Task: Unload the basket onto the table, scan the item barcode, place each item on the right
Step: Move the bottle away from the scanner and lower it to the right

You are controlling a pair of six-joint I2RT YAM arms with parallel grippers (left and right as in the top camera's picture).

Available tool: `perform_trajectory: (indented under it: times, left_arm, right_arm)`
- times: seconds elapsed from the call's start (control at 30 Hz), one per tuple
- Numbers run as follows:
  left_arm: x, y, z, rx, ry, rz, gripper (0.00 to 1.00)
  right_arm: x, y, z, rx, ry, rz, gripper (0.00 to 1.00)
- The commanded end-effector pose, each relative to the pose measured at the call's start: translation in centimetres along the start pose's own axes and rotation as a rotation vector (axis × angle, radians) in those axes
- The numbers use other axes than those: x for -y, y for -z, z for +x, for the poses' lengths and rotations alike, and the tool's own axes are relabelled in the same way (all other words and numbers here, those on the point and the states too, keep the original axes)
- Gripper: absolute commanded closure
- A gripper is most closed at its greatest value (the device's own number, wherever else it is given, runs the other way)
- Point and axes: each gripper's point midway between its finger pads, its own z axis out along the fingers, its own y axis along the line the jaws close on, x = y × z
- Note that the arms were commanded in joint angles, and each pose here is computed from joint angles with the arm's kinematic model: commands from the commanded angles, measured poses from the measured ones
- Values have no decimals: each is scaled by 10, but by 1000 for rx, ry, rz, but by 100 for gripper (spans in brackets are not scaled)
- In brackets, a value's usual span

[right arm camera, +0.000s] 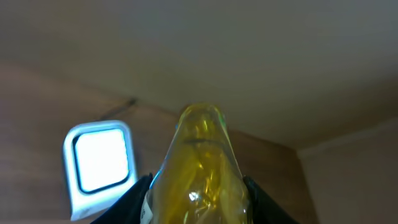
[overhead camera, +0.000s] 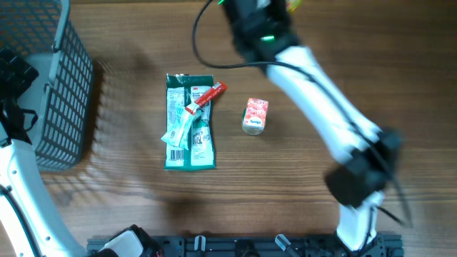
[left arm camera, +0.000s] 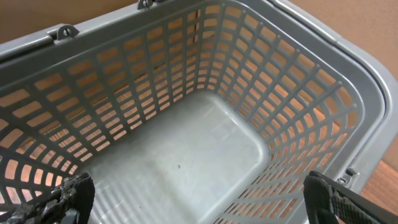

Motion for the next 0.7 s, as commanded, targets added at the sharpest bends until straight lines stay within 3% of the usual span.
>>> perform_trajectory:
  times: [0.0, 0.17, 0.33, 0.57, 0.67]
  left_arm:
    - [0, 2, -3, 9, -15, 4, 0]
    - [0, 2, -3, 9, -15, 4, 0]
    - [0, 2, -3, 9, -15, 4, 0]
    - [0, 2, -3, 9, -15, 4, 0]
    - [0, 2, -3, 9, -15, 4, 0]
  right_arm:
    - [69, 39, -4, 0, -246, -156, 96]
    - [93, 43, 82, -311, -271, -438, 96]
    - [107, 25, 183, -673, -335, -496, 93]
    - [92, -9, 287, -896, -383, -455, 91]
    - [77, -22, 308, -896, -400, -446, 80]
